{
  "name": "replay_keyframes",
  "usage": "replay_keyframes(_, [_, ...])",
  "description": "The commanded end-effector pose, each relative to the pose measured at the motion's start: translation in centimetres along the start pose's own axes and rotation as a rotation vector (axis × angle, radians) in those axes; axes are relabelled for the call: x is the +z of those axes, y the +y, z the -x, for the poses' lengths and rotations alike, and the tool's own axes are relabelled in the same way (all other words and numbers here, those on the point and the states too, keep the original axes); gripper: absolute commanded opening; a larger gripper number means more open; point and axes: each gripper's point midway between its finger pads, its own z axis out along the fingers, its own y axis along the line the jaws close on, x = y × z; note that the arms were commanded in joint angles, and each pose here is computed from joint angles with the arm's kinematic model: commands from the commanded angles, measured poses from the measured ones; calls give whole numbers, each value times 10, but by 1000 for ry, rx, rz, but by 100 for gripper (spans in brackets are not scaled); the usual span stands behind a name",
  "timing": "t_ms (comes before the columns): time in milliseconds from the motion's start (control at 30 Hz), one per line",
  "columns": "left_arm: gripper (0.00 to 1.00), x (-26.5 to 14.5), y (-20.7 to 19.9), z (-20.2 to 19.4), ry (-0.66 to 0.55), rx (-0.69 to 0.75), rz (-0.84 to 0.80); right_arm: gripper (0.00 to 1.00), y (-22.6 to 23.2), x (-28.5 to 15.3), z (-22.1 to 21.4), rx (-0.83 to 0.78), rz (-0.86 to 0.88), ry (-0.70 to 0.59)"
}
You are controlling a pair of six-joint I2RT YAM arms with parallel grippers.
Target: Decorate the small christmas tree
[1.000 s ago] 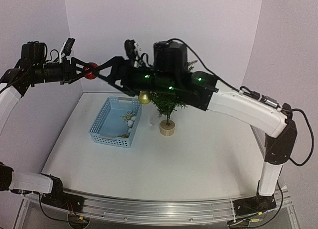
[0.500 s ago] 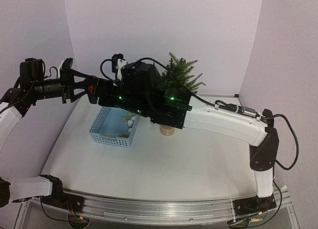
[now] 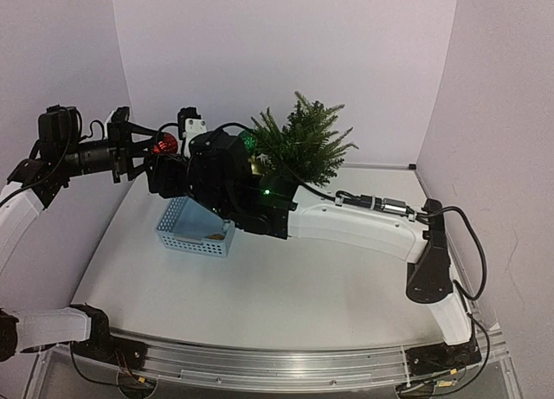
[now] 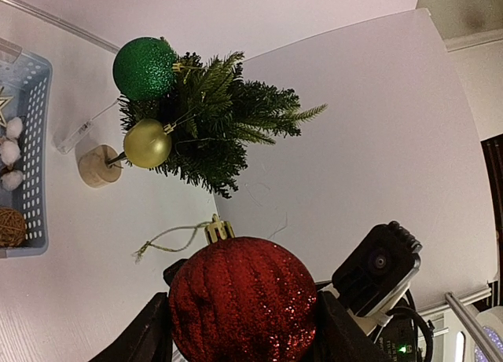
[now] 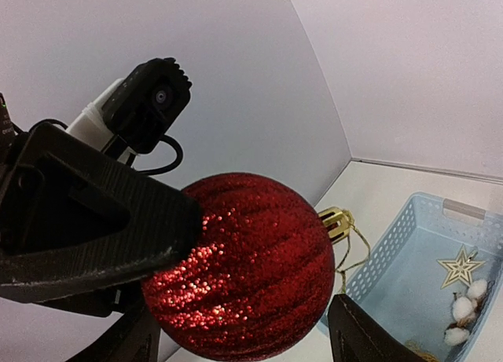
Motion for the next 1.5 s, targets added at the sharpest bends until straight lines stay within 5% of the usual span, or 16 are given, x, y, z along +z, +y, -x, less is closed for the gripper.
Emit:
replay_keyframes(0, [42, 1, -6, -1, 6, 9, -37, 72, 15, -2, 36, -16, 24, -125])
replay_keyframes(233, [41, 1, -3, 0, 6, 1, -31, 69, 12, -1, 37, -36, 7, -140])
replay_keyframes(633, [42, 1, 0, -4, 14, 4, -24, 45, 16, 2, 38, -53, 21, -147])
replay_keyframes(700, [49, 2, 2, -6, 19, 7, -23, 38, 14, 0, 40, -60, 16, -146])
replay_keyframes(833, [83, 1, 3, -7, 25, 40, -24, 32, 19, -9, 39, -124, 51, -121])
replay_keyframes(933, [97, 0, 0, -8, 35, 96, -17, 25, 22, -23, 40, -221, 90, -87])
replay_keyframes(1100, [100, -2, -10, -14, 90, 203, -42, 21, 26, -64, 41, -392, 222, -16])
replay_keyframes(1300, [99, 1, -18, -41, 296, 420, -192, 25, 27, -136, 30, -674, 405, 69])
replay_keyframes(1467, [99, -1, -30, -61, 428, 460, -340, 24, 19, -163, 17, -890, 467, 123])
